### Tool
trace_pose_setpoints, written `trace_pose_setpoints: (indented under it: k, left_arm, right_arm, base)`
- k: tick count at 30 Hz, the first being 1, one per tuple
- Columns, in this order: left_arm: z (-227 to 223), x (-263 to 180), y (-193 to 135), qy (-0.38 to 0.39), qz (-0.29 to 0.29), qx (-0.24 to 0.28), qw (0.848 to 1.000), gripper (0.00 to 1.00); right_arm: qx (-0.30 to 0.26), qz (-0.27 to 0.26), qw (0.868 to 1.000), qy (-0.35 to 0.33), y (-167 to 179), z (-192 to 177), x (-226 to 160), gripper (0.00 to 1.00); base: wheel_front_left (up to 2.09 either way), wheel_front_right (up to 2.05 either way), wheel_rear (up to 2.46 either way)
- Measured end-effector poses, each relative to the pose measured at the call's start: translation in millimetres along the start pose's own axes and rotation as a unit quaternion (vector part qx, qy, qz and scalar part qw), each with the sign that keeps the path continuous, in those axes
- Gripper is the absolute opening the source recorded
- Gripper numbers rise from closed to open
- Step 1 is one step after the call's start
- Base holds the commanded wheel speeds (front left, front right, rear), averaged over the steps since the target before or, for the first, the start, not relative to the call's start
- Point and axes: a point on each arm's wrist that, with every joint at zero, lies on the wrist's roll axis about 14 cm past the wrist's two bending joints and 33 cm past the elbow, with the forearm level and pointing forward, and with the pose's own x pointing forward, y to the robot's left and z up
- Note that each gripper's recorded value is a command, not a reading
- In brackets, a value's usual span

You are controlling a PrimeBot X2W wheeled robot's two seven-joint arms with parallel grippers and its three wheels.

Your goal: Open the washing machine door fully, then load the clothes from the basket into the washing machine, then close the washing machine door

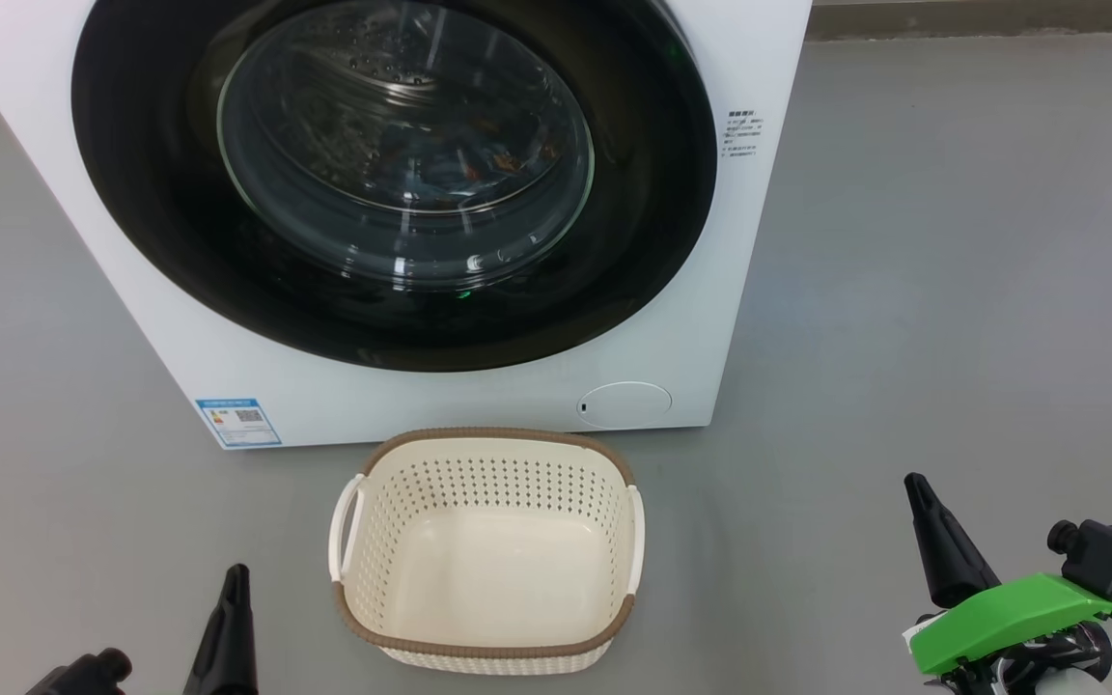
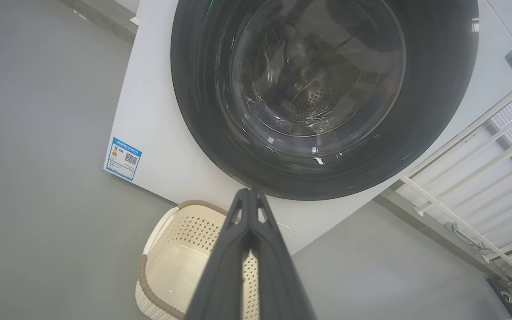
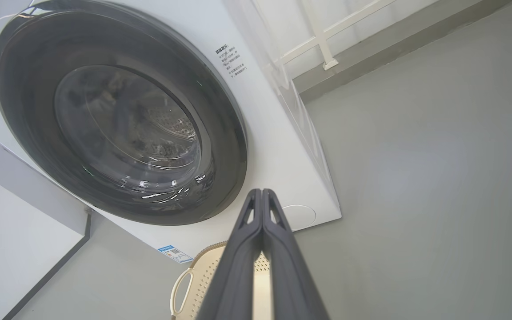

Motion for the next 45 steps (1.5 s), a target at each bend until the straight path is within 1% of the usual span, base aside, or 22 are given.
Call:
trace_pose_setpoints:
  k: [10,21,33,35,45]
  left_arm:
    - [4,-1,4,-0.002,0.011,-0.043,0.999,0.00]
    - [9,0,6,-0.008,0.017,-0.092,0.996,0.00]
    - [13,-1,9,-0.012,0.027,-0.146,0.989,0.00]
    - [14,-2,9,-0.013,0.027,-0.164,0.986,0.00]
    - [18,-2,10,-0.017,0.029,-0.208,0.978,0.00]
  right_arm:
    - [0.053,-0.009,0.999,-0.004,-1,2,2,0.00]
    - [0.098,-0.016,0.995,-0.006,-2,5,3,0.00]
    - [0.160,-0.022,0.987,-0.010,-4,8,5,0.00]
    - [0.172,-0.023,0.985,-0.013,-4,10,5,0.00]
    - [0.225,-0.027,0.974,-0.017,-4,12,6,0.00]
  base:
    - [0.00,0.00,0.00]
    - [0.00,0.00,0.00]
    - [0.00,0.00,0.00]
    - [0.00,0.00,0.00]
    - [0.00,0.00,0.00]
